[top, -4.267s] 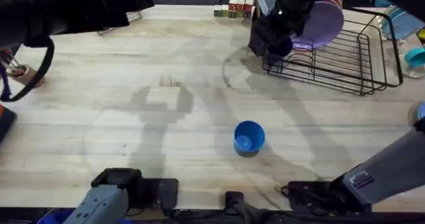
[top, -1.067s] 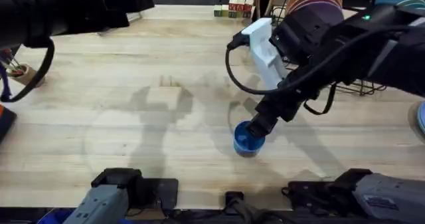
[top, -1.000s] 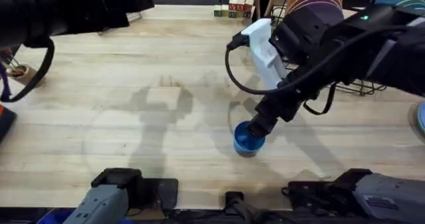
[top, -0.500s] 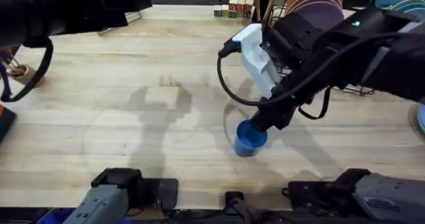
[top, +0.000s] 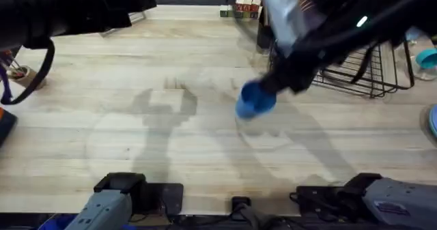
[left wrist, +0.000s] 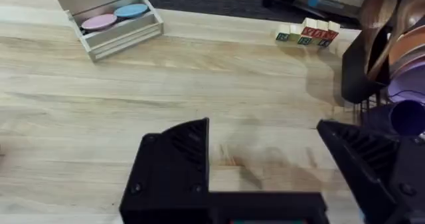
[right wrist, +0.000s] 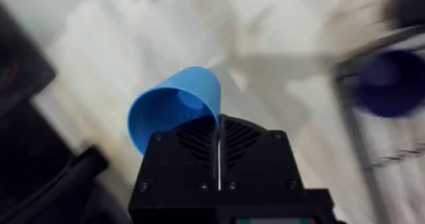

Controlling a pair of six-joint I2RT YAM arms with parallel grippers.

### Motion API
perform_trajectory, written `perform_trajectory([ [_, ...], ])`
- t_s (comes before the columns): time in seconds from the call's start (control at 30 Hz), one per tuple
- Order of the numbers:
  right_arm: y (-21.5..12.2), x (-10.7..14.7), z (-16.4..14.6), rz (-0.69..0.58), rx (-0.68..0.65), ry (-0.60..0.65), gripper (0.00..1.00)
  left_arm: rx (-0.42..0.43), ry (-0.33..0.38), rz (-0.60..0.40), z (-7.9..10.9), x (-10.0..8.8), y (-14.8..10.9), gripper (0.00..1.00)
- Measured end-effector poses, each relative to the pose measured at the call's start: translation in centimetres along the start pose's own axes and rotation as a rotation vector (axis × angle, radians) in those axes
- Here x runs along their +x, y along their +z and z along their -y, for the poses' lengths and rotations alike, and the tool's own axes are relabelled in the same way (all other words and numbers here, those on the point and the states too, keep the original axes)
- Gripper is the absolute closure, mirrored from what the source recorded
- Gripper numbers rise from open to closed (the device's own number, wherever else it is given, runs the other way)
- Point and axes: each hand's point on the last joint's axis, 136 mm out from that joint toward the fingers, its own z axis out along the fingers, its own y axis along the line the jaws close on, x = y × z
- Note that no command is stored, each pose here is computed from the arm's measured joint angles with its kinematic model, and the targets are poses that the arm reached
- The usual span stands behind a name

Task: Pick up the cup on the table and put them onto the rack.

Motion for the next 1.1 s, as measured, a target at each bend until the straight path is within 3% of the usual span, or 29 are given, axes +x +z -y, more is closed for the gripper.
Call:
perform_trajectory([
  [0.2, -5.4, -3.2, 5.3, 0.135, 0.238, 0.040, 0.971, 0.000, 0.000, 0.000, 0.0, 0.0, 0.0, 0.007],
  [0.47, -8.1, -3.5, 10.4, 0.193, 0.431, 0.119, 0.970, 0.000, 0.000, 0.000, 0.0, 0.0, 0.0, 0.007],
  [0.8, -9.9, -3.9, 14.0, 0.265, 0.523, 0.184, 0.970, 0.000, 0.000, 0.000, 0.0, 0.0, 0.0, 0.007],
  [1.1, -7.2, -3.9, 15.0, 0.198, 0.496, 0.195, 0.970, 0.000, 0.000, 0.000, 0.0, 0.0, 0.0, 0.007],
])
